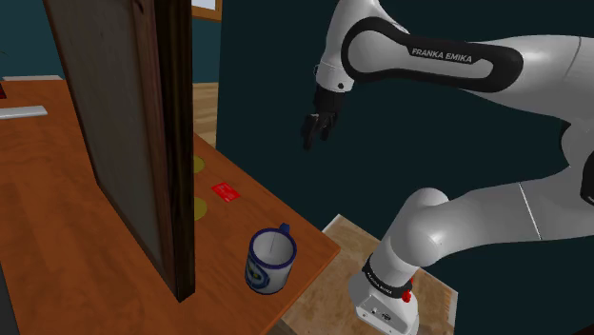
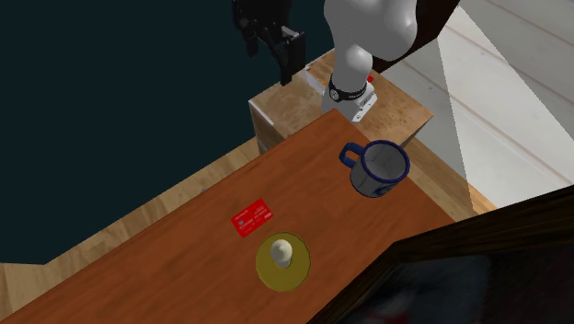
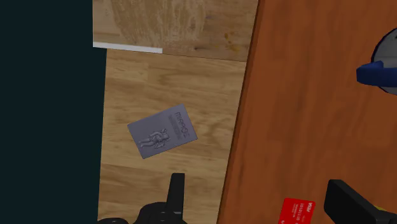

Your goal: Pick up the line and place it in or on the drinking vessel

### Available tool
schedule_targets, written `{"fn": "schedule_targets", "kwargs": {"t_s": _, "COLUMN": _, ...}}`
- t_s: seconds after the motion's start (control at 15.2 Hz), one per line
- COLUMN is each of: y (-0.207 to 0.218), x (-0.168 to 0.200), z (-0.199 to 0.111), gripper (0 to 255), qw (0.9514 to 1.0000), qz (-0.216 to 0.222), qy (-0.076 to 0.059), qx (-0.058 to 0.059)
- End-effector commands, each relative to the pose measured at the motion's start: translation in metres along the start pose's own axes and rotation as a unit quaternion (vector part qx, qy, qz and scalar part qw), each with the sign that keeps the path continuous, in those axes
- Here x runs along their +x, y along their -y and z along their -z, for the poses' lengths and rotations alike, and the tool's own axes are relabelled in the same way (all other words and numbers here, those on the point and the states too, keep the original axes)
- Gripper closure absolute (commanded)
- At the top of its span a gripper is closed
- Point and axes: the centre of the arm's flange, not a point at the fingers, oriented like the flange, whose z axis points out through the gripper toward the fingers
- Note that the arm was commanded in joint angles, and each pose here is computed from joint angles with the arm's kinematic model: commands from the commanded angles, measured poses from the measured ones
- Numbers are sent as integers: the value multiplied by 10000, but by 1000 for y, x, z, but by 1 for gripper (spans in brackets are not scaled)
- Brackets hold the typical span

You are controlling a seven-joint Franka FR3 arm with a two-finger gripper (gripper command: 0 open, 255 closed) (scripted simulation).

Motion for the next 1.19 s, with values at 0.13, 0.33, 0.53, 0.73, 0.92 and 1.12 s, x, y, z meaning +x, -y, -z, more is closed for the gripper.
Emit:
{"fn": "schedule_targets", "kwargs": {"t_s": 0.13, "y": 12, "x": 28, "z": -12, "gripper": 0, "qw": 9996, "qz": -27, "qy": 269, "qx": 26}}
{"fn": "schedule_targets", "kwargs": {"t_s": 0.33, "y": 31, "x": 68, "z": -33, "gripper": 0, "qw": 9977, "qz": -67, "qy": 673, "qx": 65}}
{"fn": "schedule_targets", "kwargs": {"t_s": 0.53, "y": 49, "x": 107, "z": -57, "gripper": 0, "qw": 9941, "qz": -107, "qy": 1075, "qx": 104}}
{"fn": "schedule_targets", "kwargs": {"t_s": 0.73, "y": 67, "x": 144, "z": -84, "gripper": 0, "qw": 9888, "qz": -147, "qy": 1475, "qx": 143}}
{"fn": "schedule_targets", "kwargs": {"t_s": 0.92, "y": 85, "x": 178, "z": -114, "gripper": 0, "qw": 9819, "qz": -186, "qy": 1874, "qx": 182}}
{"fn": "schedule_targets", "kwargs": {"t_s": 1.12, "y": 103, "x": 211, "z": -147, "gripper": 0, "qw": 9734, "qz": -226, "qy": 2268, "qx": 220}}
